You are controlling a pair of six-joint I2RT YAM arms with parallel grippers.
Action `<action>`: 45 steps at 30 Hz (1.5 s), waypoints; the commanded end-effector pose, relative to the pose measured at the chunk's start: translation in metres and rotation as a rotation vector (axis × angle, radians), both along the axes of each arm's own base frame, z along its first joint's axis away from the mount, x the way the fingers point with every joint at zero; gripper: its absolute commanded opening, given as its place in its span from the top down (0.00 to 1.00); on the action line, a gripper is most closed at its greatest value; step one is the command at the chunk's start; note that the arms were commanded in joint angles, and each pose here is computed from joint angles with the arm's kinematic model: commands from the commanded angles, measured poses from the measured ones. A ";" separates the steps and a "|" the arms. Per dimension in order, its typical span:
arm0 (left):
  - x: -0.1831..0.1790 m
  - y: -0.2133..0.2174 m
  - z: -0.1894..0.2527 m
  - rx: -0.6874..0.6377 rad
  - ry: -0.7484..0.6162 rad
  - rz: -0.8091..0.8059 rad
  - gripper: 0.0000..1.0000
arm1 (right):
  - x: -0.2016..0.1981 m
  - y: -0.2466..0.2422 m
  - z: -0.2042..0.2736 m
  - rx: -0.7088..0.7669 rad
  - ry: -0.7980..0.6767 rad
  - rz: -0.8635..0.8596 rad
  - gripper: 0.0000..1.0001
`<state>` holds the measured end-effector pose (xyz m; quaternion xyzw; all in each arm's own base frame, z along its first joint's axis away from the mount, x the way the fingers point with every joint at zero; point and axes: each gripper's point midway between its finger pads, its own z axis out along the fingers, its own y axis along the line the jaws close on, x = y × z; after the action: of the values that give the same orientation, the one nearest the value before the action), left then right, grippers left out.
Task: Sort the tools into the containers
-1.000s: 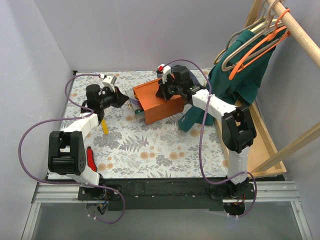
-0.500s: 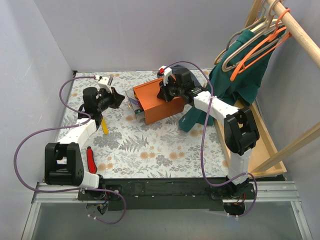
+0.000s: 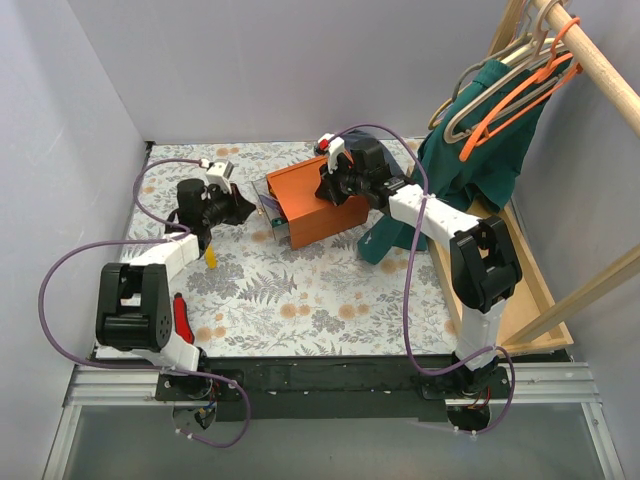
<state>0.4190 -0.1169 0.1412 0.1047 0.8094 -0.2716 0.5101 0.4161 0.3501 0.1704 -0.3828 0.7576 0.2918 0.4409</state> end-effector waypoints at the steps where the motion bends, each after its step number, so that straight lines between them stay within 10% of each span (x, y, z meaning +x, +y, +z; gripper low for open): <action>1: 0.011 -0.018 0.017 -0.027 -0.042 -0.050 1.00 | -0.024 -0.025 -0.056 -0.137 0.162 -0.022 0.99; 16: 0.043 -0.045 -0.002 -0.071 0.073 0.027 0.98 | -0.027 -0.028 -0.062 -0.146 0.168 -0.020 0.99; 19: 0.049 -0.011 -0.027 -0.048 0.215 0.299 0.57 | -0.028 -0.030 -0.064 -0.152 0.168 -0.022 0.99; 21: 0.042 -0.008 -0.034 -0.052 0.247 0.316 0.49 | -0.028 -0.030 -0.064 -0.153 0.168 -0.023 0.99; 45: 0.034 -0.030 -0.095 -0.143 0.462 0.305 0.51 | -0.027 -0.032 -0.075 -0.161 0.181 -0.032 0.99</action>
<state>0.4580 -0.1500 0.0568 -0.1083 0.8741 -0.2884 0.3756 0.4174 0.3466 0.1692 -0.3816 0.7524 0.2904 0.4516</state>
